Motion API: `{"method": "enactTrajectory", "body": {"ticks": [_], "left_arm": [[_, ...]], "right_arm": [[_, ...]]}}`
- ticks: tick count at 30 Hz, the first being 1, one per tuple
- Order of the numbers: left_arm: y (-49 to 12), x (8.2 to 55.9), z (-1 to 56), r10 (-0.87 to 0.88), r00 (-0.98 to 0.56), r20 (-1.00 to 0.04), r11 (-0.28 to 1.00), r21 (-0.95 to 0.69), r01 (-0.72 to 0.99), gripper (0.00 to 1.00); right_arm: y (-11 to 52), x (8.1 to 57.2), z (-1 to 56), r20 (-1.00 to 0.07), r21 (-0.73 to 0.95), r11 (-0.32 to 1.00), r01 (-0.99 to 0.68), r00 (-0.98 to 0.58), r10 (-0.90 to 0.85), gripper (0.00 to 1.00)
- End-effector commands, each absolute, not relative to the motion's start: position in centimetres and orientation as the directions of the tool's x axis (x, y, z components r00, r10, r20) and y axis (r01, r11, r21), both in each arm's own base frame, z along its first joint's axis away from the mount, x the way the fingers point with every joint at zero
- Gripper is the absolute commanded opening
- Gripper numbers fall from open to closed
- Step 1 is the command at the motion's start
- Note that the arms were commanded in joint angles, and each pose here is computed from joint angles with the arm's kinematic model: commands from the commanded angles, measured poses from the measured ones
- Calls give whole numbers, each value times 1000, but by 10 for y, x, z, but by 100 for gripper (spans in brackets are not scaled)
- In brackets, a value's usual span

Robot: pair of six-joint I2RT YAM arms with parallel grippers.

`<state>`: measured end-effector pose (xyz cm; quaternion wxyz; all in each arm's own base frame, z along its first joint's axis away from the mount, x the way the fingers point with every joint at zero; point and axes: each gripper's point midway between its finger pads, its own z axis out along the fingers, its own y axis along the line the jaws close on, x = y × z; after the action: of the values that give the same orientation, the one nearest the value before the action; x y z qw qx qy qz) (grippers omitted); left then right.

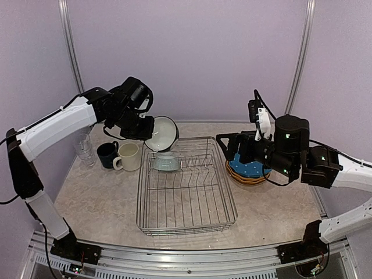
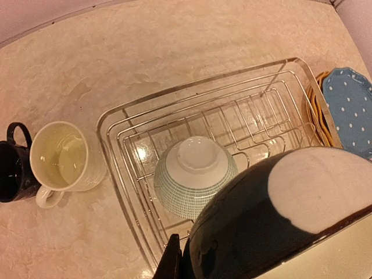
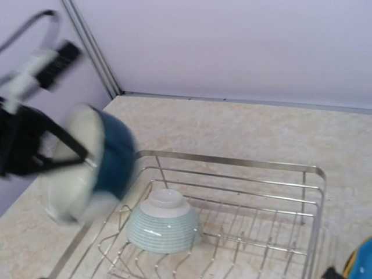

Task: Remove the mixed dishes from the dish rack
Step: Place the bowl at the center of the board.

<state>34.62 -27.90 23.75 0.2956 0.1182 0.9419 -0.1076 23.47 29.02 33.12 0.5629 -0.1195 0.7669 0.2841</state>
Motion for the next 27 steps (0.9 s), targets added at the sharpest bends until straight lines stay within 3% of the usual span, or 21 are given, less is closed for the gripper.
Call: {"method": "enactTrajectory", "body": {"ticks": [1, 9, 15, 27], "left_arm": [[-216, 332, 271, -55, -803, -593, 971, -218, 95, 0], [-122, 275, 251, -256, -823, -507, 960, -232, -156, 0], [-99, 249, 204, -367, -833, -414, 929, -211, -304, 0], [-93, 277, 125, -513, -816, -265, 846, -317, -428, 0]], "right_arm": [[281, 234, 327, -941, 287, 821, -494, -305, 145, 100], [285, 235, 315, -946, 271, 808, -523, -298, 124, 100], [291, 236, 306, -942, 277, 794, -542, -317, 112, 100], [287, 231, 302, -926, 325, 776, -540, -350, 144, 100]]}}
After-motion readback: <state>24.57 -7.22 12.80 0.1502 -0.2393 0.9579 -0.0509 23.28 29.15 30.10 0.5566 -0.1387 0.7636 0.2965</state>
